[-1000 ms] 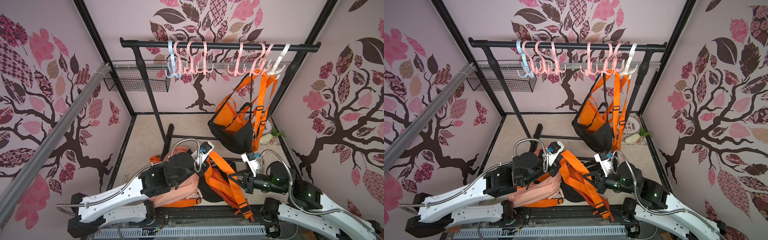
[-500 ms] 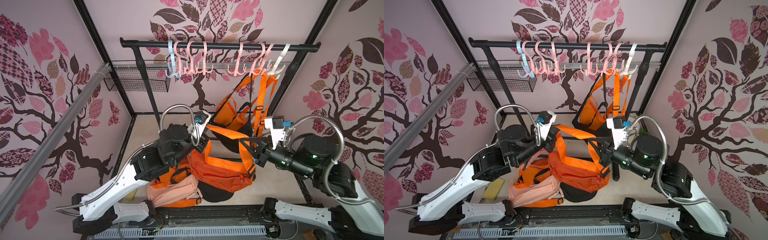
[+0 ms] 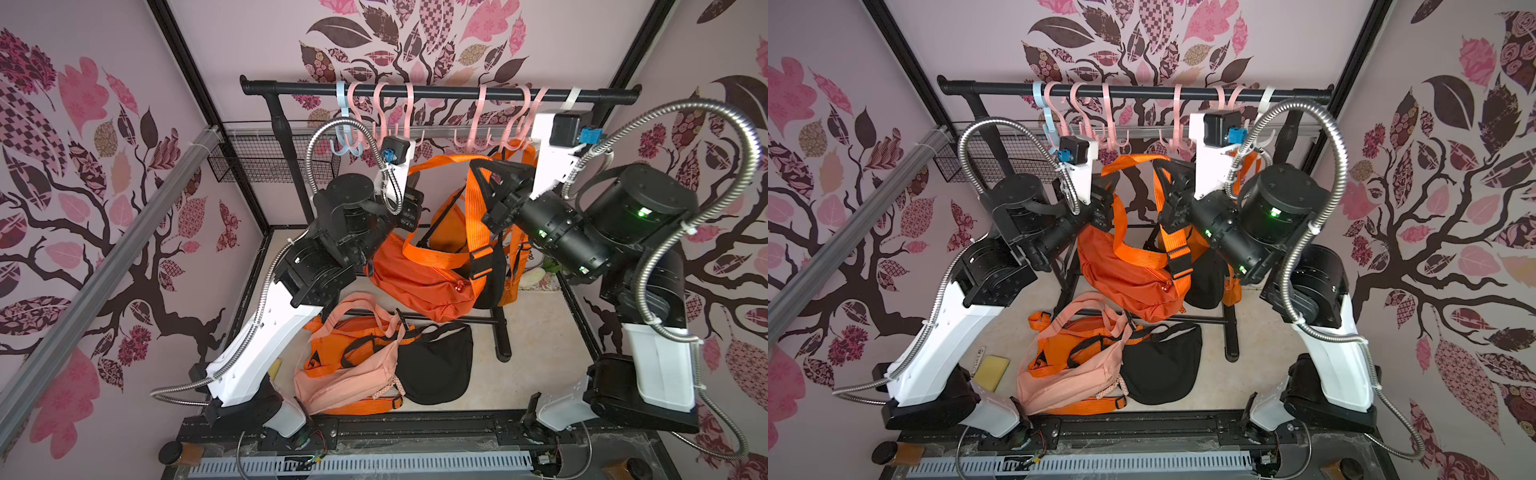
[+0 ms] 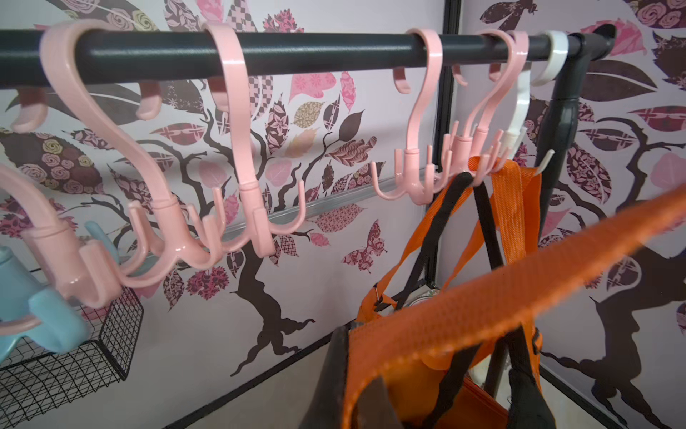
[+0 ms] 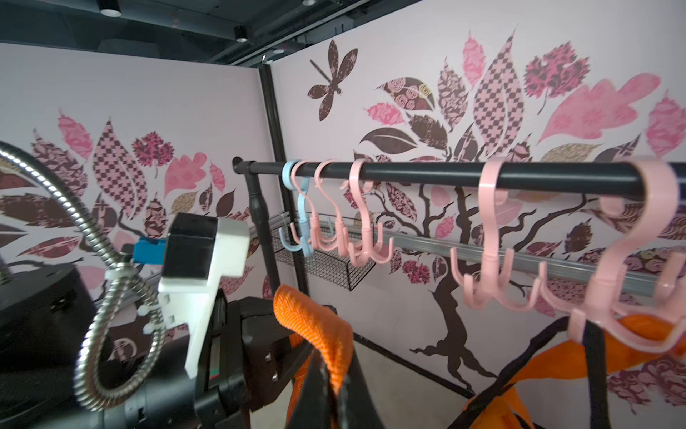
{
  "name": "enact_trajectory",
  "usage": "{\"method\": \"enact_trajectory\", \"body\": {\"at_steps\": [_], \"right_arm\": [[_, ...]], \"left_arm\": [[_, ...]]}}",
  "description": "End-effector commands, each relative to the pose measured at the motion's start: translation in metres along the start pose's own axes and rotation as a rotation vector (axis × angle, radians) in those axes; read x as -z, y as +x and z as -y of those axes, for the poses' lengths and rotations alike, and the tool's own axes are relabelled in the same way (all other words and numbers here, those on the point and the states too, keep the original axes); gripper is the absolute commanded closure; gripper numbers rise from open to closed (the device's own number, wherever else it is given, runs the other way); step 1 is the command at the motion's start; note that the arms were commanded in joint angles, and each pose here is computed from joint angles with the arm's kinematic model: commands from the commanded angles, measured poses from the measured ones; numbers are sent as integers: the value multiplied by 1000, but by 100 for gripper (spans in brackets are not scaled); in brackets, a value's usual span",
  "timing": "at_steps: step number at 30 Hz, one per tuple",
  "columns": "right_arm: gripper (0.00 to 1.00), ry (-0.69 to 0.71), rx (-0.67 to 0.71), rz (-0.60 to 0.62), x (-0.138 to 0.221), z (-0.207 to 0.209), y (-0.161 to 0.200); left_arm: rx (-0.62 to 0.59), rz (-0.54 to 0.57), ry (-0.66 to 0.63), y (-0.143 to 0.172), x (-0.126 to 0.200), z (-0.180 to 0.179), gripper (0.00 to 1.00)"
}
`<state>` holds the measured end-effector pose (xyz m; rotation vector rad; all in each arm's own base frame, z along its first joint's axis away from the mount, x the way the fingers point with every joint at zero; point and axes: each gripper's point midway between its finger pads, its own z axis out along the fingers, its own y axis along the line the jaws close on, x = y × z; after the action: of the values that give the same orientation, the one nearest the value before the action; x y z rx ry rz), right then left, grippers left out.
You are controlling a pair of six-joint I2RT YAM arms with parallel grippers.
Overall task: Hang the bag on a hook
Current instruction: Pick up the bag from the bag, then hang the bag on the hook.
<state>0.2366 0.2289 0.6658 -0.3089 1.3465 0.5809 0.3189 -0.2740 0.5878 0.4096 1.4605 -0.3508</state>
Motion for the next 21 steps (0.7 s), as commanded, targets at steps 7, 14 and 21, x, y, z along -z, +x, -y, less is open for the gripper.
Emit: {"method": "enact_trajectory", "body": {"at_steps": [7,14,21], "right_arm": [[100,125,11,262,-7,51,-69],[100,72,-93,234,-29,80,-58],[100,-48,-225,164,-51,113,-41]], "left_arm": [[-43,-30,-126,4,-39,-17,100],[-78,-49,-101,16,-66,-8,100],[-84,-79,-73,31,-80,-8,100]]}}
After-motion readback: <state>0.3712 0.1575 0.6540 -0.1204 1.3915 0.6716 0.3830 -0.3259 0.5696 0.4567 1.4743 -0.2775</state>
